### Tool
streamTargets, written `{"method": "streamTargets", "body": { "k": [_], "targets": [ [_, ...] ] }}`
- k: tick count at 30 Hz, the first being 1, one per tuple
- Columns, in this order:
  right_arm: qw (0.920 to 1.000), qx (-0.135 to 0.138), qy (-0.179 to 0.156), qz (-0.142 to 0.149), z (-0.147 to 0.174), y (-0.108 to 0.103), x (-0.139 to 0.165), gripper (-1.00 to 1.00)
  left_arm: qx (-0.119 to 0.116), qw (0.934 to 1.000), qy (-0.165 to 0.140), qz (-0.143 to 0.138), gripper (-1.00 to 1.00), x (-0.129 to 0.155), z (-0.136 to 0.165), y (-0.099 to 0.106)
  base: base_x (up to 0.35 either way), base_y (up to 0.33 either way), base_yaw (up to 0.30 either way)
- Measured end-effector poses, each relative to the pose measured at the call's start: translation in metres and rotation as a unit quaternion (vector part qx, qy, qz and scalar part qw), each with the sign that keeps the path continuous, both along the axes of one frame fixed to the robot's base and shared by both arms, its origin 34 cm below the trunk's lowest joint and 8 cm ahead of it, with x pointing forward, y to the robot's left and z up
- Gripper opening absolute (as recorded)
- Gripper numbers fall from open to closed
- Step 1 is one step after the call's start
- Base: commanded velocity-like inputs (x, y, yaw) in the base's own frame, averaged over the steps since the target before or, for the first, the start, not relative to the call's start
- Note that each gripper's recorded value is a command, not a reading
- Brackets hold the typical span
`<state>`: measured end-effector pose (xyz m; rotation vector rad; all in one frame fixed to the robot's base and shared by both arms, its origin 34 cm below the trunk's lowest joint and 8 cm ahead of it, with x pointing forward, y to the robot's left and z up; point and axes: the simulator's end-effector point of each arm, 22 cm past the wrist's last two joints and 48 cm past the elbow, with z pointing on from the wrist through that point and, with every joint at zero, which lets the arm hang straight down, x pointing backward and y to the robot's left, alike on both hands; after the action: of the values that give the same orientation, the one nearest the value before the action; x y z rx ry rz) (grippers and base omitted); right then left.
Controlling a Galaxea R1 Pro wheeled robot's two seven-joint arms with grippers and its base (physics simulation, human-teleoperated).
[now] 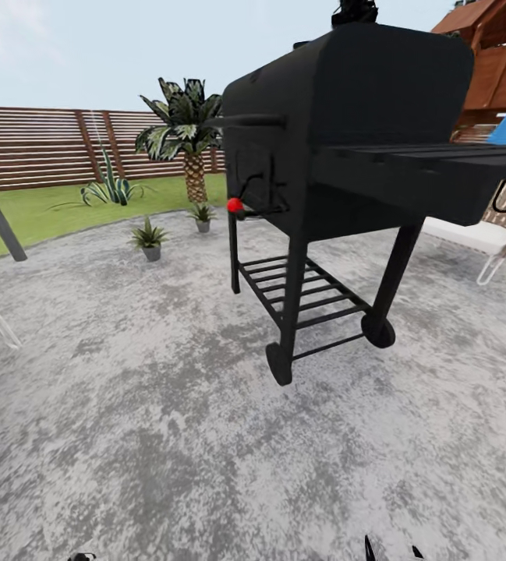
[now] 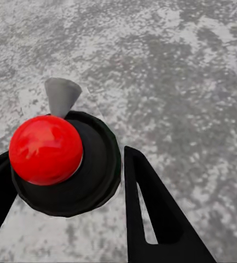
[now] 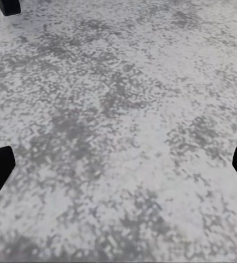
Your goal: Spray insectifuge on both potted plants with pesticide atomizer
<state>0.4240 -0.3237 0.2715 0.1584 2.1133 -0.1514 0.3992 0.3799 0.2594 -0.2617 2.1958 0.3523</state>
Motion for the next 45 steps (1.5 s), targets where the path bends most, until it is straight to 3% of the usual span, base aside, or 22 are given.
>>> {"method": "streamTargets", "body": {
  "k": [45],
  "targets": [
    [0.9997,0.001,-0.023,0.0,0.015,0.001,0.013,1.0,0.0,0.9997,-0.024,-0.001,-1.0,0.014,0.015,0.0,0.323,0.092,0.219]
  ]
}}
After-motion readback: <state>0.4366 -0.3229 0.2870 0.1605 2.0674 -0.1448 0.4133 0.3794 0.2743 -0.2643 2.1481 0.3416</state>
